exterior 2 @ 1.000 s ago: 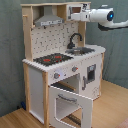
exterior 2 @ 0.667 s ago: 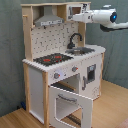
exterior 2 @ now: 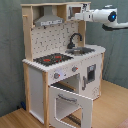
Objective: Play with the kitchen
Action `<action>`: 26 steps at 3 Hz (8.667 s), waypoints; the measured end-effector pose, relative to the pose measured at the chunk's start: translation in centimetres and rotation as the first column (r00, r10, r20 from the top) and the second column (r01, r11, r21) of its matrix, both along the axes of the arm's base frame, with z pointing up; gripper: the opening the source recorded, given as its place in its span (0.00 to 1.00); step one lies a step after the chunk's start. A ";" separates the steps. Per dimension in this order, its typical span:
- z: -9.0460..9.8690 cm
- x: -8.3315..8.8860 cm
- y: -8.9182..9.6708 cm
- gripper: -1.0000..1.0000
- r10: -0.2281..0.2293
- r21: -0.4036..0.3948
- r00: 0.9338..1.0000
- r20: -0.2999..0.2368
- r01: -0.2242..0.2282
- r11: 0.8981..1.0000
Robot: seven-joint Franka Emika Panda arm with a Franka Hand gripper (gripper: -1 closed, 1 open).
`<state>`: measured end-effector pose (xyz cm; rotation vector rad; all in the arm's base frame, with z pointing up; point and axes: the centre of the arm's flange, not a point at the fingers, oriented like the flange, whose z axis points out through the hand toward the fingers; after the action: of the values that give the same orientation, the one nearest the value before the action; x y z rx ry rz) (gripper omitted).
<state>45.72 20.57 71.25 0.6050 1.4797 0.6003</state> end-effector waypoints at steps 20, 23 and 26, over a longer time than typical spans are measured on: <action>6.6 -20.1 12.7 1.00 -0.016 -0.005 0.915 0.402 0.020 1.000; 7.6 -23.0 17.7 1.00 -0.122 0.126 0.841 0.526 0.064 0.990; 5.5 -22.7 19.9 1.00 -0.243 0.328 0.759 0.604 0.041 0.944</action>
<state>22.97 40.51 76.78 0.6531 0.6886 0.8186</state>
